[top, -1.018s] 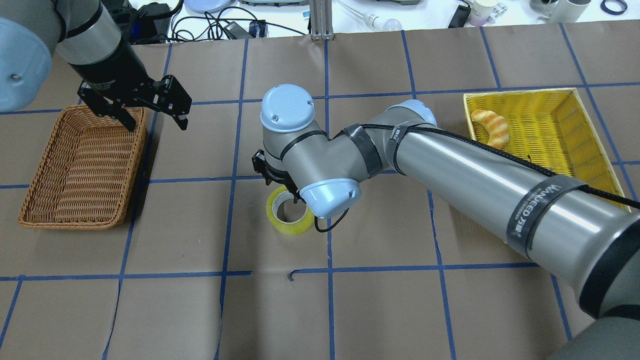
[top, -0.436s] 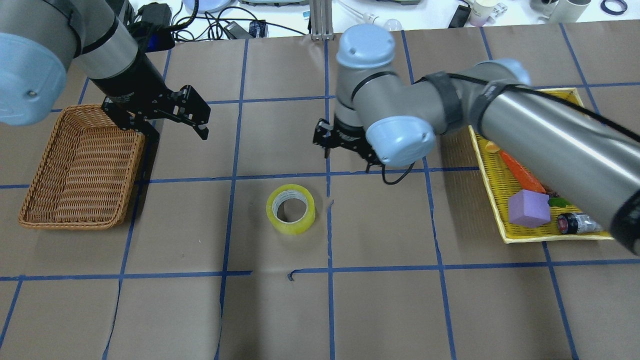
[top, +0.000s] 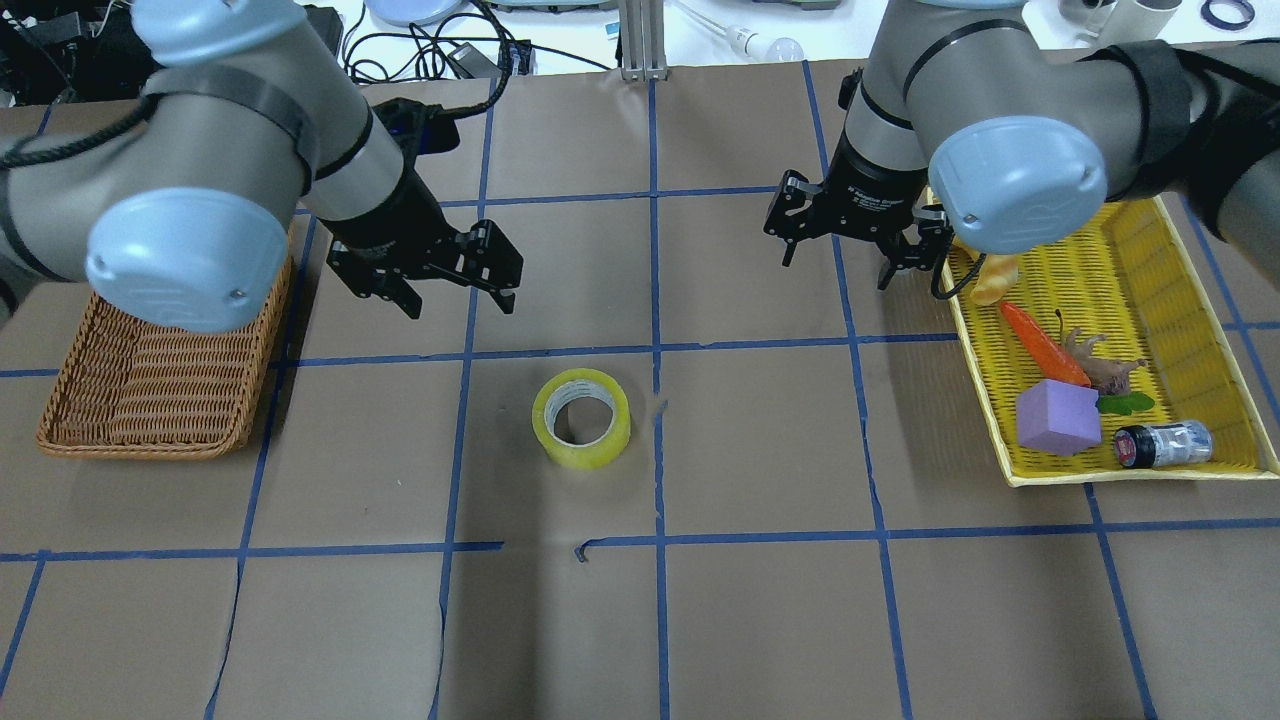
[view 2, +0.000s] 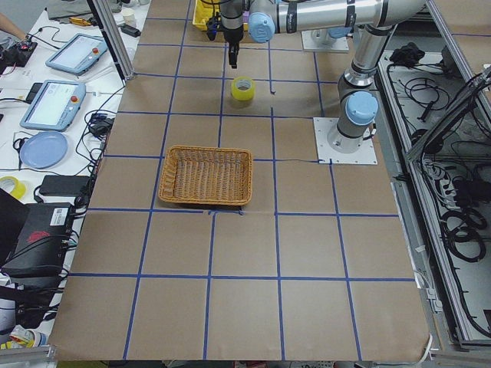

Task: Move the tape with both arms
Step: 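Move the left gripper toward the tape roll while the right arm withdraws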

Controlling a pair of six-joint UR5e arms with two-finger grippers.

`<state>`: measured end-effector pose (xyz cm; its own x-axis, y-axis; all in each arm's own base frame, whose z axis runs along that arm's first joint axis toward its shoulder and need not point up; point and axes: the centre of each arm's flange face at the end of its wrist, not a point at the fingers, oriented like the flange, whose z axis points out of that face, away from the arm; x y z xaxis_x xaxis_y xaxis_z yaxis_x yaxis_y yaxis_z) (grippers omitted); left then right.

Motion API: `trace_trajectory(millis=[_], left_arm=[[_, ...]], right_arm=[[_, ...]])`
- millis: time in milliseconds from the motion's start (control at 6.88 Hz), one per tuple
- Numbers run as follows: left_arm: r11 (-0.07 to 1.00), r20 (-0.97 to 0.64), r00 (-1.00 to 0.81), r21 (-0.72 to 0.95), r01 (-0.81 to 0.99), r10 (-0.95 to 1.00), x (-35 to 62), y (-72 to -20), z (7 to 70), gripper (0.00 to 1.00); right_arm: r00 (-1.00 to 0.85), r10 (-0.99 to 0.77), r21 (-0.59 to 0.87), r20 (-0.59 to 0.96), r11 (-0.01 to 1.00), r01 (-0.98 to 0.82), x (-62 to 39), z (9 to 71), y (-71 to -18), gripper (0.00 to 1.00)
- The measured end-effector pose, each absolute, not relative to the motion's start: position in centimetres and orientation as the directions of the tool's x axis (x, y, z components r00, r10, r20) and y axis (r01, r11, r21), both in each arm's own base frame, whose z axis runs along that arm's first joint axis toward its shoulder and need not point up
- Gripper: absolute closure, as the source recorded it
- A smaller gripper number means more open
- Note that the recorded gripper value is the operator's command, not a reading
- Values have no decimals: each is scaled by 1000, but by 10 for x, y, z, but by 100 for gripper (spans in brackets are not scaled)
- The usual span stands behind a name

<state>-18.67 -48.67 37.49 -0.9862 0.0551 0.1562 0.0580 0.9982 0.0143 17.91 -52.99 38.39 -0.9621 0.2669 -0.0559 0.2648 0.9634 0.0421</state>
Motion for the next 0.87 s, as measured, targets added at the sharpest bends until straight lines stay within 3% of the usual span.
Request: trace_trajectory(millis=[291, 873], left_arm=[[999, 157, -987, -22, 38, 41, -193, -473, 305, 0], [997, 155, -985, 10, 74, 72, -221, -469, 241, 0]], right_arm=[[-976, 215, 13, -33, 977, 215, 170, 398, -525, 0], [-995, 104, -44, -4, 994, 104, 163, 429, -521, 0]])
